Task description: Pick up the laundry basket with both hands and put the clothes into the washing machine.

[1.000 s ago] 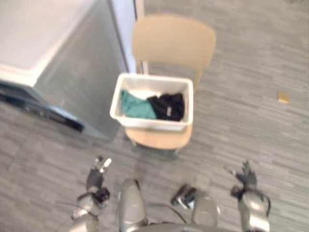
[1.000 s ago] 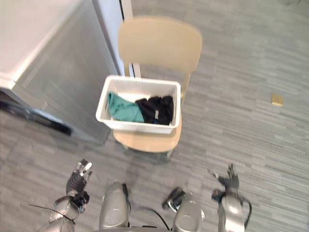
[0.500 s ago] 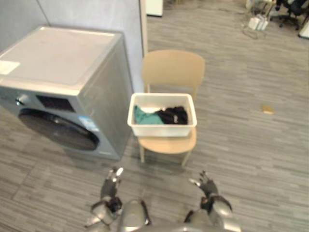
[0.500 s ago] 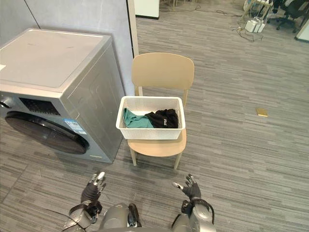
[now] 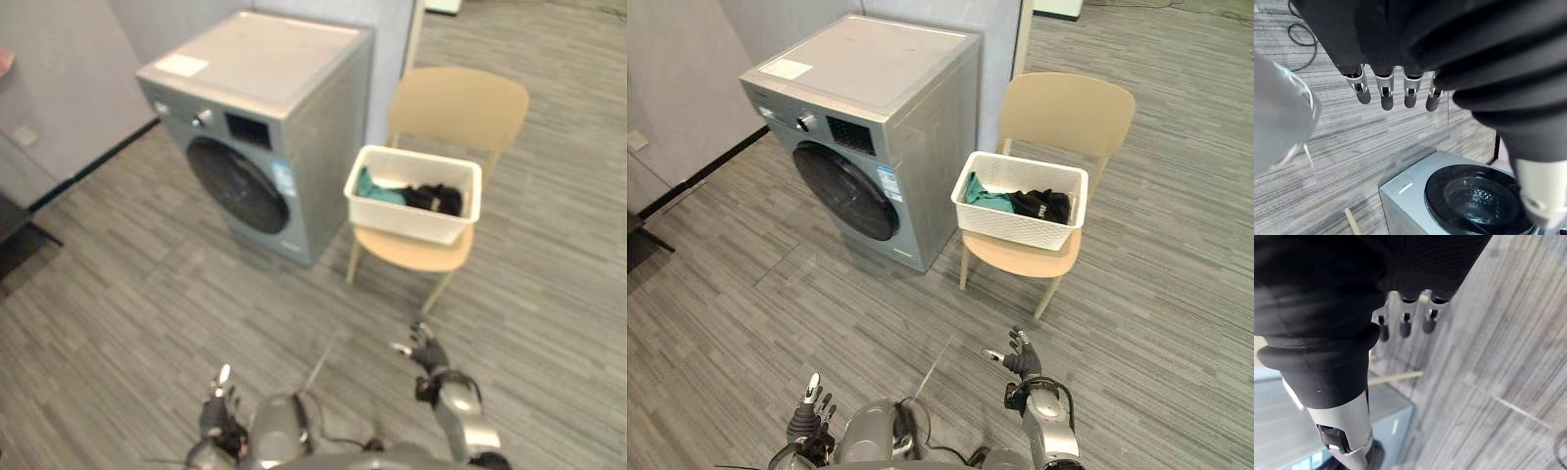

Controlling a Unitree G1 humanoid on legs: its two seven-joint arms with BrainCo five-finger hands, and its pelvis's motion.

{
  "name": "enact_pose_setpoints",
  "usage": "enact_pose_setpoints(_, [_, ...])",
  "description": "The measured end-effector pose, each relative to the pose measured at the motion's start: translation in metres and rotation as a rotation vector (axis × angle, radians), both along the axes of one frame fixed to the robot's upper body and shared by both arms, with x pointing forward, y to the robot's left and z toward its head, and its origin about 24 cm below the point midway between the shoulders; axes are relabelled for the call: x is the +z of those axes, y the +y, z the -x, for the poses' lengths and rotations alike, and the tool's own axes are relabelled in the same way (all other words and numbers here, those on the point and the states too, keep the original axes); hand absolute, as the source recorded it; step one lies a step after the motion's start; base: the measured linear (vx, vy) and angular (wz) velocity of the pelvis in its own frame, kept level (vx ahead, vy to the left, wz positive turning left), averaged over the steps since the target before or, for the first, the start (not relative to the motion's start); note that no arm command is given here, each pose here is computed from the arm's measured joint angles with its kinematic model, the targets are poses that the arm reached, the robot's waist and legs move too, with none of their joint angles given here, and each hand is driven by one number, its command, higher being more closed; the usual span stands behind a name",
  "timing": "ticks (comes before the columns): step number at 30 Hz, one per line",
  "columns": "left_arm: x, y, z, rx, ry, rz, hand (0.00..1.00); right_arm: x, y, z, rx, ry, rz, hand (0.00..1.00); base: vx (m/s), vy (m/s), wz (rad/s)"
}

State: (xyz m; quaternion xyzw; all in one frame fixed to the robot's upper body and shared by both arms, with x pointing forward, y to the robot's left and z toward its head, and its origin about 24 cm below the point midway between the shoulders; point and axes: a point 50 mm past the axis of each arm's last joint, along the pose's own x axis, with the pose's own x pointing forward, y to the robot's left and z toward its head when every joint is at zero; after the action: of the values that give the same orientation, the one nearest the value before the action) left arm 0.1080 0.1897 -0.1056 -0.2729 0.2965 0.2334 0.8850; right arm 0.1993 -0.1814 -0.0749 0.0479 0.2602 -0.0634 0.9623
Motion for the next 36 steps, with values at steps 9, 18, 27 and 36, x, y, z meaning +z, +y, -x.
enact_pose_setpoints(9, [0.004,-0.017,-0.019,-0.218,-0.031,-0.044,0.0,0.031,-0.018,-0.024,-0.067,-0.163,0.035,0.0,-0.04,0.409,1.36])
enact_pose_setpoints(18, [0.018,-0.017,-0.033,-0.366,-0.11,-0.106,0.0,0.083,-0.013,-0.1,0.007,-0.322,0.184,0.0,0.05,0.164,0.24])
enact_pose_setpoints(27, [0.019,-0.027,-0.034,-0.334,-0.13,-0.047,0.0,0.087,-0.028,-0.104,-0.016,-0.291,0.283,0.0,0.3,-0.17,0.17])
enact_pose_setpoints(36, [0.028,-0.03,-0.04,-0.321,-0.182,-0.023,0.0,0.141,-0.044,-0.153,-0.101,-0.391,0.328,0.0,0.32,0.002,-0.17])
